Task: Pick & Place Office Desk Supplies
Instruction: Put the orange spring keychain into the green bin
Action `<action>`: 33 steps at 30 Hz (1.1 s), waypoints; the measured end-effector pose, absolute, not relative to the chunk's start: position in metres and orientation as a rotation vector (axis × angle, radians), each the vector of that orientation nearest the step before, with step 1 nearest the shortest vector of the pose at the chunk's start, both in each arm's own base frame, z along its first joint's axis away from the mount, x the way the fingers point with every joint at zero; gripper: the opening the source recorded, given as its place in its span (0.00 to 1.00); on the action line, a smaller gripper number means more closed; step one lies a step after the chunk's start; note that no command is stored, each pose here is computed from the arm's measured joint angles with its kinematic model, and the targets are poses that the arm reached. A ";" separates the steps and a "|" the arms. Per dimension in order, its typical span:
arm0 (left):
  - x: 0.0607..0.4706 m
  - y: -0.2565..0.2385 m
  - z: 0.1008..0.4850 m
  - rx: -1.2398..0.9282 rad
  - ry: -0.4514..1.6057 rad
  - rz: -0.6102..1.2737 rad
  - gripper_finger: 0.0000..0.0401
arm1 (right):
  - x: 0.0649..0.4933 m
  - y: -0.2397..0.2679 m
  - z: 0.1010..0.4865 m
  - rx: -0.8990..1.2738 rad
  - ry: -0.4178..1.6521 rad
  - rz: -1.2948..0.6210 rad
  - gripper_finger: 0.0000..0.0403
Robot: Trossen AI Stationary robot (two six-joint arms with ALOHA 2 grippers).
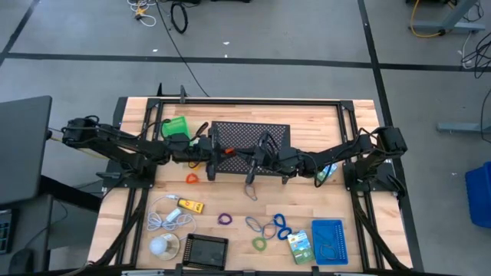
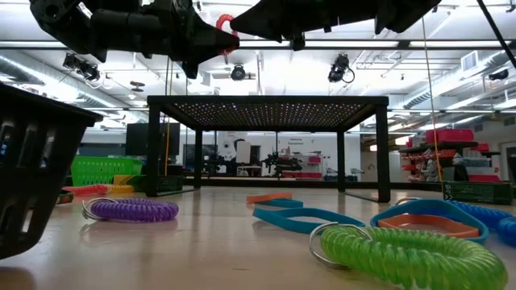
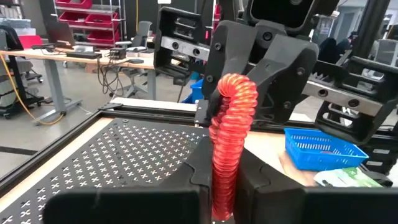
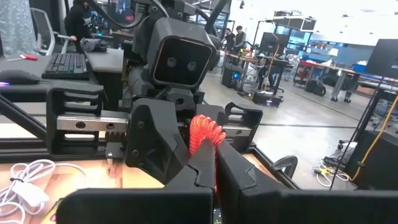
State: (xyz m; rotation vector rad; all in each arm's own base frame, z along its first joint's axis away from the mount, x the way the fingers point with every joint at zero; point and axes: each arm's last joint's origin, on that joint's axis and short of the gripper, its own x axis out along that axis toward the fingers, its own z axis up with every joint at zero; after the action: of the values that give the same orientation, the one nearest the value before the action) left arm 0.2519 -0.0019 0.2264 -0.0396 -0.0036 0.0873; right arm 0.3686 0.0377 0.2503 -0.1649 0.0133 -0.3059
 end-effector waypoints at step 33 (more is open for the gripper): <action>0.206 0.009 0.243 0.117 0.194 0.413 0.06 | 0.340 0.083 0.273 -0.270 0.095 -0.259 0.65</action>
State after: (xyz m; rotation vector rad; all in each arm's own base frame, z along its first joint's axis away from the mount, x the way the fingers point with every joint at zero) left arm 0.2064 0.0087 0.2430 0.1172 0.1937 0.4132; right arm 0.3396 0.0832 0.2725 -0.2702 0.0952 -0.2593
